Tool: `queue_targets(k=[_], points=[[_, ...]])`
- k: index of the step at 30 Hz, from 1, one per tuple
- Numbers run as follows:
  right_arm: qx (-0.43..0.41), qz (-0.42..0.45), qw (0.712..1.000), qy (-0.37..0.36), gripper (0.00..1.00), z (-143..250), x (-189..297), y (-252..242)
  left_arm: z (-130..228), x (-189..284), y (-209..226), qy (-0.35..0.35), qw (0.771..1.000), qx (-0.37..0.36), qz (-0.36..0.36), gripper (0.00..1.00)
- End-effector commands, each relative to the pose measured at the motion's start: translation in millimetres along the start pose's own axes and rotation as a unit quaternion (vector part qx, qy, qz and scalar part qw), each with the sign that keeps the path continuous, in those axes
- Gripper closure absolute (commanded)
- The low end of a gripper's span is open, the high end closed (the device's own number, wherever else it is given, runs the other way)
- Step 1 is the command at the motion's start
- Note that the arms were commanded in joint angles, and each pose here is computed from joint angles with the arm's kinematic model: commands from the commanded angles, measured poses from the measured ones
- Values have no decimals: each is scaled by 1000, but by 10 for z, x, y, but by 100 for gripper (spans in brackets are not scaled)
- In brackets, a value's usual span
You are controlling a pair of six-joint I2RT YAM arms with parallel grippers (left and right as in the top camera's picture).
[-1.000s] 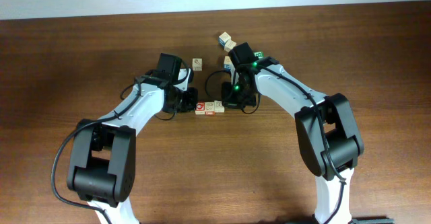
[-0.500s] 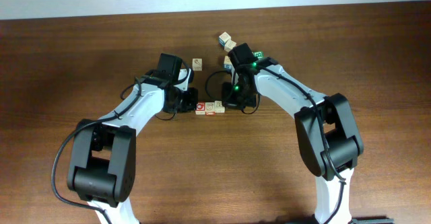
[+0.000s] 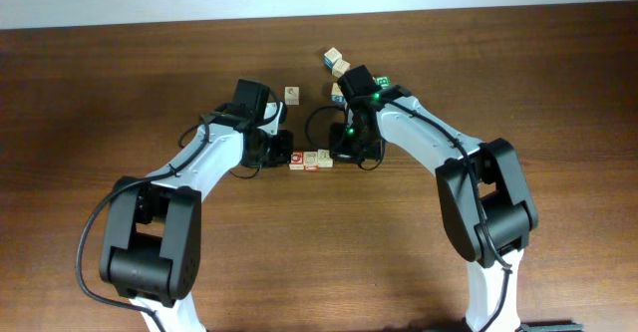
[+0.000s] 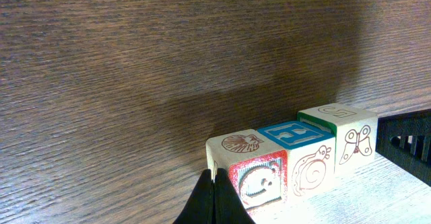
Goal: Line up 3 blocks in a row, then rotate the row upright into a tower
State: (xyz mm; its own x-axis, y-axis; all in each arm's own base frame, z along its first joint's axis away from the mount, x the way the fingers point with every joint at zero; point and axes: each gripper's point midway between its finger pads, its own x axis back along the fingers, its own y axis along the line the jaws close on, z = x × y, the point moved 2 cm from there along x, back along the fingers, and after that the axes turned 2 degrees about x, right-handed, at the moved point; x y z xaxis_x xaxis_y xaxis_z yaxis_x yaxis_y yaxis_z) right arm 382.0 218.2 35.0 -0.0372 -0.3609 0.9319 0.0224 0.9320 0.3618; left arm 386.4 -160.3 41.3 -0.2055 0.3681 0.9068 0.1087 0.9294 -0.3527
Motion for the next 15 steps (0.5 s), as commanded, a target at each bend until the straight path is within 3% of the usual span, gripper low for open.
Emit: queue_targets(k=[1, 15], points=[[2, -3, 1000, -4, 96, 39, 71, 58, -43, 2, -40, -2, 1000, 3, 7, 100], [-13, -50, 999, 17, 96, 55, 94, 33, -42, 2, -39, -2, 1000, 3, 6, 100]])
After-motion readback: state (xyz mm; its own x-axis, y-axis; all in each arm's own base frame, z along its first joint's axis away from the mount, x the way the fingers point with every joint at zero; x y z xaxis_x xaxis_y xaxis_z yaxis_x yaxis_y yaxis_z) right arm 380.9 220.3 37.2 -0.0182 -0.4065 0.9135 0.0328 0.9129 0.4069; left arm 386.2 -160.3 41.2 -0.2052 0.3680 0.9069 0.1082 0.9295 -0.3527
